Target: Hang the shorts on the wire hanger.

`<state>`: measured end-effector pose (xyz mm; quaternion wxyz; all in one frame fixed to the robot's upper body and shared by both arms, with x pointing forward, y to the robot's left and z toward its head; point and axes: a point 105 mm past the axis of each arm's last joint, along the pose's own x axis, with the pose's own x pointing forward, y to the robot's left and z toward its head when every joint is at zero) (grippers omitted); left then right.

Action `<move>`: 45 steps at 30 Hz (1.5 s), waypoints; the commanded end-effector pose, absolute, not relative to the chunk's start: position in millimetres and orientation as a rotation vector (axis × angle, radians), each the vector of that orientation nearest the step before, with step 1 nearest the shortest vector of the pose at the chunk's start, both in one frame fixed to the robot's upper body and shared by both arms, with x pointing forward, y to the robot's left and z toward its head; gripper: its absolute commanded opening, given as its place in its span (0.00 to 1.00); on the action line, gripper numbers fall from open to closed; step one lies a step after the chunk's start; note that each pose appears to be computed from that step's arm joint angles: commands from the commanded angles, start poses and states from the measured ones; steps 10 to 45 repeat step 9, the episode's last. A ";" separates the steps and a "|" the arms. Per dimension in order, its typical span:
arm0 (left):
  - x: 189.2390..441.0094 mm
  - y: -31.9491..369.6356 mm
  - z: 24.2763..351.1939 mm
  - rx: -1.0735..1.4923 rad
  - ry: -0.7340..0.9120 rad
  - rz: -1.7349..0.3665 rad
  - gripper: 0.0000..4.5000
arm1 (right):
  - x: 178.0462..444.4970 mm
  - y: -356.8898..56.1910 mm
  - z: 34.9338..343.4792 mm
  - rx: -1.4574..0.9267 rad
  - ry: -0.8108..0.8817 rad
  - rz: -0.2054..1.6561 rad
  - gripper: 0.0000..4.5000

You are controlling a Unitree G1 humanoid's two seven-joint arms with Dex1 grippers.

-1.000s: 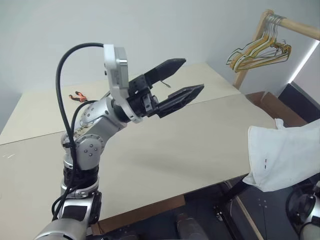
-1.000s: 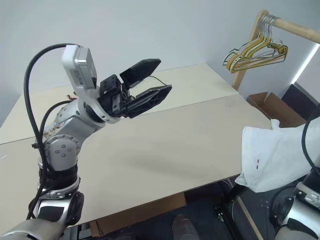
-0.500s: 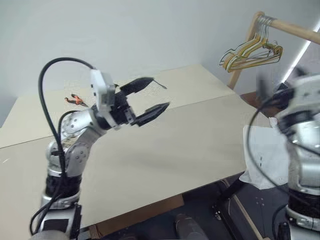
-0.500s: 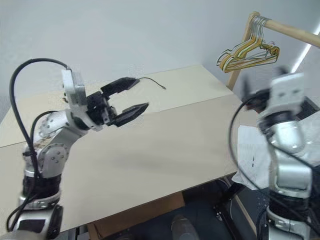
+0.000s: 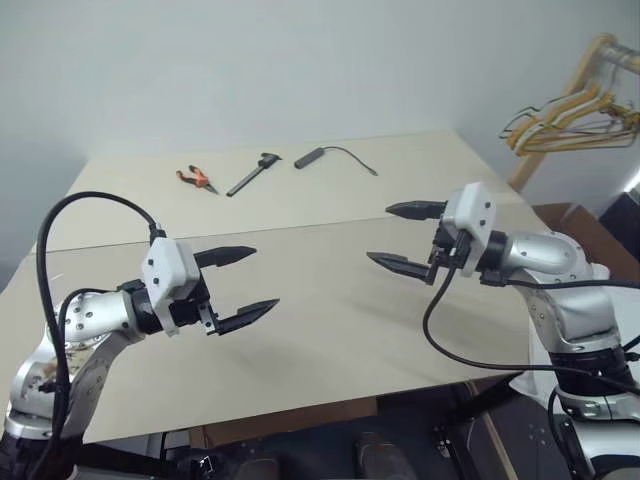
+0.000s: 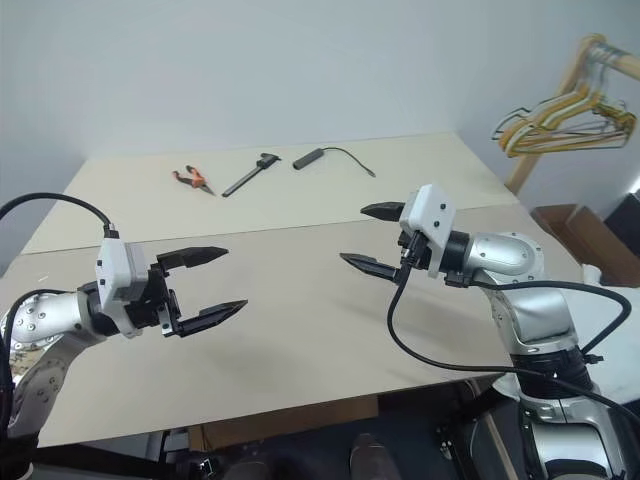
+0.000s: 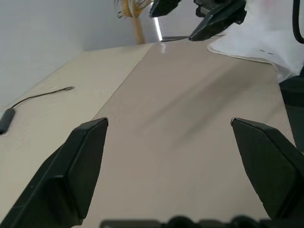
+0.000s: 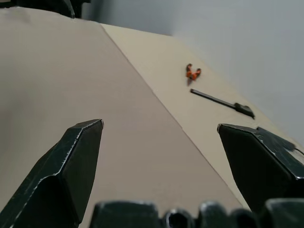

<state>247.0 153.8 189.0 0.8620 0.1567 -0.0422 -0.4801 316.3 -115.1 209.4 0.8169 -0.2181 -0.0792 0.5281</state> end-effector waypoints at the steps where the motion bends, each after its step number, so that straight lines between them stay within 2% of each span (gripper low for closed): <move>1: 241.3 153.0 199.8 0.342 -0.132 -0.967 1.00 | 316.0 -110.9 218.0 -0.504 -0.222 1.148 0.99; 45: 240.9 153.4 199.3 0.310 -0.122 -0.946 1.00 | 318.4 -109.1 214.4 -0.540 -0.222 1.160 0.99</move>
